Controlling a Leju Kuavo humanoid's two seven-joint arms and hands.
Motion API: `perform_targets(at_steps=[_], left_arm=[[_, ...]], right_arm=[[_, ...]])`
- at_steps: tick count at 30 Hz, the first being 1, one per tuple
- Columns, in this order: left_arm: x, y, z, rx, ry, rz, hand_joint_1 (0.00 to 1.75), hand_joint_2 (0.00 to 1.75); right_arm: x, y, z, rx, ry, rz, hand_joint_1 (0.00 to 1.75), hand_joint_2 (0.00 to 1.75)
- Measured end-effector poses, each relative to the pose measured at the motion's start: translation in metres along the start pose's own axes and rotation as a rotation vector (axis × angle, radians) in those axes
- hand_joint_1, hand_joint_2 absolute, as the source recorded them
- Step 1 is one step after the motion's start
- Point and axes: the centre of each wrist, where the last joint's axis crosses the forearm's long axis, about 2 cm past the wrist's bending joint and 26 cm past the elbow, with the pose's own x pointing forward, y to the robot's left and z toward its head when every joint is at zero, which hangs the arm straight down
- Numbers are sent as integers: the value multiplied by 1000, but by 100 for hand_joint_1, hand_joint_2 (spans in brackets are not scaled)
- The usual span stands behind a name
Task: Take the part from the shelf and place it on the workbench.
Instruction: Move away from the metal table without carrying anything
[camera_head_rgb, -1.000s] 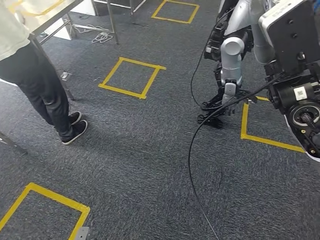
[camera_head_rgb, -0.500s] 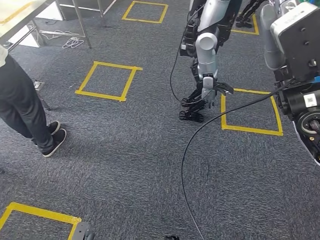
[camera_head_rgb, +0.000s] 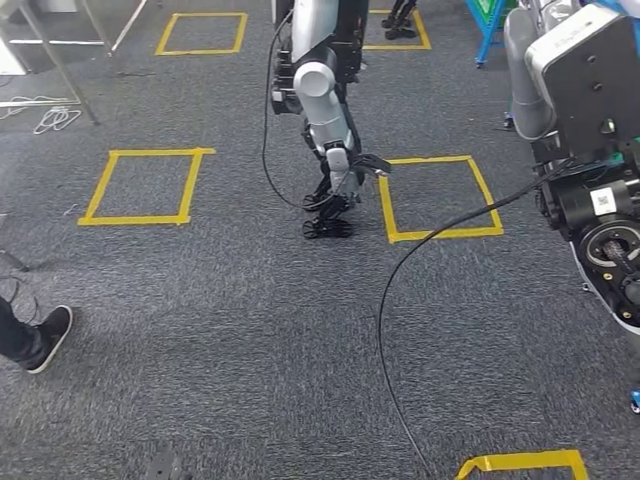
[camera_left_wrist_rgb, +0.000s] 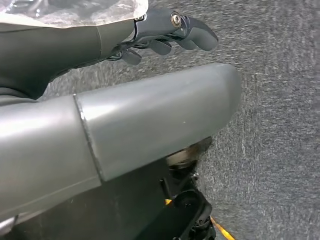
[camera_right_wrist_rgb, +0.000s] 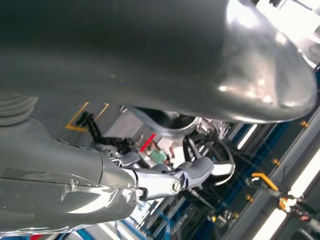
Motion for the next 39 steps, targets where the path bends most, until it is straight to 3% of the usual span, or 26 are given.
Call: perform_targets(at_steps=[18, 39], left_arm=[[-1, -2, 0, 2, 9, 4, 0, 0], [0, -12, 1, -26, 14, 9, 0, 0]], right_arm=[[0, -5, 6, -15, 14, 25, 0, 0], [-3, -13, 45, -90, 62, 37, 0, 0]])
